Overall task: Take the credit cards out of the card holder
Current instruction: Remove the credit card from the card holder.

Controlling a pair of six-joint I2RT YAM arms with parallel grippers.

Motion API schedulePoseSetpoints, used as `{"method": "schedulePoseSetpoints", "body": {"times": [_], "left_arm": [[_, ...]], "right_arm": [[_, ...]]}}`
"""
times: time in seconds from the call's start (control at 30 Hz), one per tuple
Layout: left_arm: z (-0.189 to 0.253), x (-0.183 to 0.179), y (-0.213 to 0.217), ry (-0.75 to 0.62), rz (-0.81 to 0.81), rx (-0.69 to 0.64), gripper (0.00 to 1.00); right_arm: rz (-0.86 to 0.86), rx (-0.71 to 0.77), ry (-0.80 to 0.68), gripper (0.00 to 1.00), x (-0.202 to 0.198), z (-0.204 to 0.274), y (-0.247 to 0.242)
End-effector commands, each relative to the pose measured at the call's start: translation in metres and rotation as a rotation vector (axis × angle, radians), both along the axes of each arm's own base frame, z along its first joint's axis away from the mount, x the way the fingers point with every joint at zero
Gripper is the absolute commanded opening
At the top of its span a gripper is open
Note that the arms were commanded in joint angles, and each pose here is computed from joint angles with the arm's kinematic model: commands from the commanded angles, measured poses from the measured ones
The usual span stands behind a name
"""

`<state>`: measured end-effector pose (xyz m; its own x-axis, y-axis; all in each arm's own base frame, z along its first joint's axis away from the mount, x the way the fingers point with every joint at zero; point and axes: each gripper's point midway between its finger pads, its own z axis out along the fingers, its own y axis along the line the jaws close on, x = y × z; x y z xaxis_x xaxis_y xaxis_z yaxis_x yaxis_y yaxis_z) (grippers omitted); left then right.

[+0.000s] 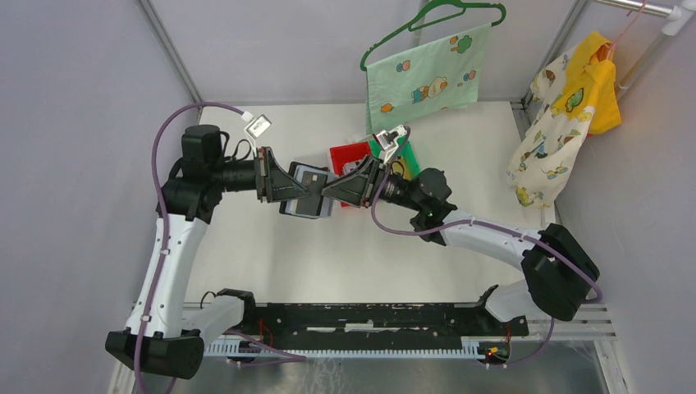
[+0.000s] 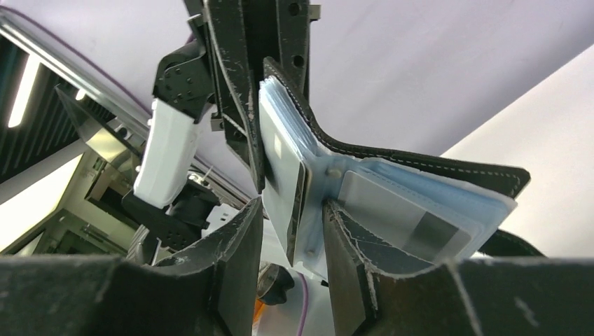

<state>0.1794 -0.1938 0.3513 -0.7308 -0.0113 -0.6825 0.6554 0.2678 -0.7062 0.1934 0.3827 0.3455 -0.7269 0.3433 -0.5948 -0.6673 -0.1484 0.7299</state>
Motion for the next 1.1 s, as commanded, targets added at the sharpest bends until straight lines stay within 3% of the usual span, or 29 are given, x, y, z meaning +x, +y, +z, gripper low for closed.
{"method": "schedulePoseSetpoints", "body": {"times": [0.0, 0.17, 0.47, 0.8, 0.9, 1.07], "left_arm": [[0.019, -0.013, -0.003, -0.099, -0.041, -0.012, 0.07], [0.018, -0.004, -0.001, -0.13, 0.019, 0.012, 0.07], [0.016, 0.005, 0.0, -0.141, 0.071, 0.009, 0.12], [0.031, -0.004, -0.007, -0.068, 0.001, -0.08, 0.18], [0.031, -0.006, -0.008, -0.042, -0.015, -0.088, 0.25], [0.034, -0.008, -0.008, -0.037, -0.021, -0.1, 0.25]], "right_arm": [[-0.012, -0.066, 0.02, 0.42, 0.006, -0.005, 0.022], [-0.03, -0.094, 0.049, 0.34, 0.01, -0.015, 0.027], [-0.038, -0.123, 0.064, 0.0, 0.016, -0.016, 0.03], [0.044, 0.119, 0.047, 0.0, -0.002, 0.008, -0.009], [0.052, 0.125, 0.04, 0.0, -0.004, 0.01, -0.009], [0.051, 0.118, 0.026, 0.0, -0.006, 0.007, -0.011]]}}
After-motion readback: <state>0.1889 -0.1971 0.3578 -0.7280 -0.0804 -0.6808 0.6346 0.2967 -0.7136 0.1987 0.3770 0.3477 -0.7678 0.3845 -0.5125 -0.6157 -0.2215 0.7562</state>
